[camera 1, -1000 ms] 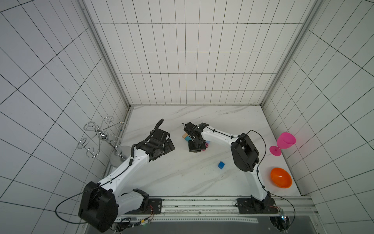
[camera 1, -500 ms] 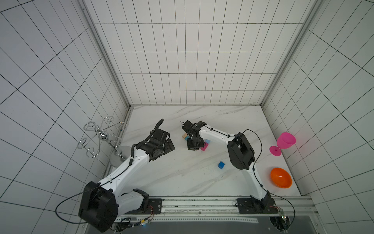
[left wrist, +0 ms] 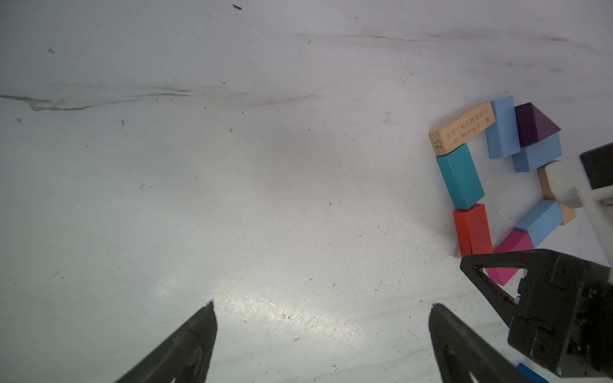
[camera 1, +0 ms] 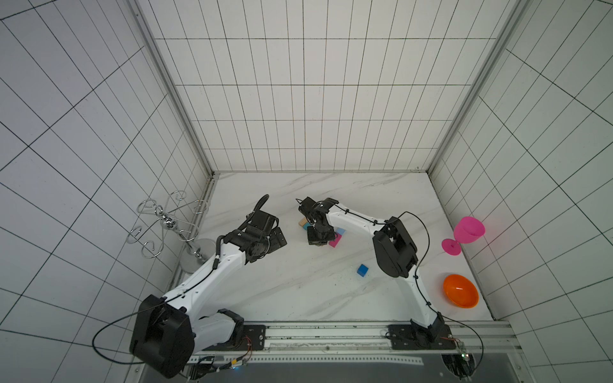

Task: Assemble a heart with building blocks
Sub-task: Adjust the building block at the center of the board.

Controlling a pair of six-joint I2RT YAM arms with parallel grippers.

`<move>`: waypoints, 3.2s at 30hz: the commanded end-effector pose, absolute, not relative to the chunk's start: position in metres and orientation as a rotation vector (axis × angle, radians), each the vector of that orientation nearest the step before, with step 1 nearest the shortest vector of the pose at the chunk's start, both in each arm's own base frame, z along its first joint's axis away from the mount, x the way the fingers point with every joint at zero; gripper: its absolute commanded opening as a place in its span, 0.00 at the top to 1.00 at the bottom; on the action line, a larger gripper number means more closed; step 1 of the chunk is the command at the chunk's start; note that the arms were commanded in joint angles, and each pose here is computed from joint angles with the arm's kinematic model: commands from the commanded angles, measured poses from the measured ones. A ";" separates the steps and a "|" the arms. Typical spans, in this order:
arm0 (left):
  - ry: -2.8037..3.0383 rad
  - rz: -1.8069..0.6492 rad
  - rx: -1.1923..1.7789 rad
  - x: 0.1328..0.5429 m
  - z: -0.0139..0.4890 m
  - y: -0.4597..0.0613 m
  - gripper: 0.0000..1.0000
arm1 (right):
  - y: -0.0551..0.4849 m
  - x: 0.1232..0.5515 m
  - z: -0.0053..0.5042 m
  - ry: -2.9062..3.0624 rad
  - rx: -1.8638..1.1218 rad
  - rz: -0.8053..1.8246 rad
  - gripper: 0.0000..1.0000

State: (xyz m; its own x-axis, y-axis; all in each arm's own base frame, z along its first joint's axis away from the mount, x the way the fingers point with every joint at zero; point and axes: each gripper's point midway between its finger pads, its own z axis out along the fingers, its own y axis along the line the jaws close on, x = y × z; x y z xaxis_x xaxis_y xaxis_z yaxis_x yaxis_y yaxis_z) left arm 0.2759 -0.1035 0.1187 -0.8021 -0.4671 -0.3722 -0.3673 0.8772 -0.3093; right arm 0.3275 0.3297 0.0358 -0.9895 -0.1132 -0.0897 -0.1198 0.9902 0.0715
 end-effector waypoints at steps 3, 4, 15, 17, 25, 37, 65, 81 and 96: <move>2.581 -0.302 -0.614 0.281 0.119 -0.101 0.02 | 0.318 0.335 0.030 3.062 -0.142 0.056 1.00; 2.581 -0.304 -0.612 0.280 0.120 -0.102 0.02 | 0.318 0.336 0.029 3.062 -0.140 0.053 1.00; 2.579 -0.310 -0.617 0.280 0.118 -0.102 0.02 | 0.334 0.323 0.035 3.091 -0.200 0.189 1.00; 2.584 -0.314 -0.617 0.280 0.116 -0.103 0.02 | 0.340 0.313 0.043 3.086 -0.238 0.232 1.00; 2.585 -0.310 -0.608 0.285 0.117 -0.105 0.02 | 0.339 0.303 0.110 2.946 -0.244 0.348 1.00; 2.594 -0.308 -0.600 0.289 0.120 -0.107 0.02 | 0.301 0.374 0.107 2.945 -0.097 0.239 1.00; 2.595 -0.290 -0.610 0.274 0.118 -0.098 0.02 | 0.278 0.386 0.029 3.042 -0.073 0.057 1.00; 2.596 -0.299 -0.619 0.275 0.116 -0.100 0.02 | 0.275 0.377 0.026 3.057 -0.060 0.061 1.00; 2.596 -0.308 -0.625 0.275 0.113 -0.101 0.02 | 0.277 0.370 0.026 3.061 -0.056 0.068 1.00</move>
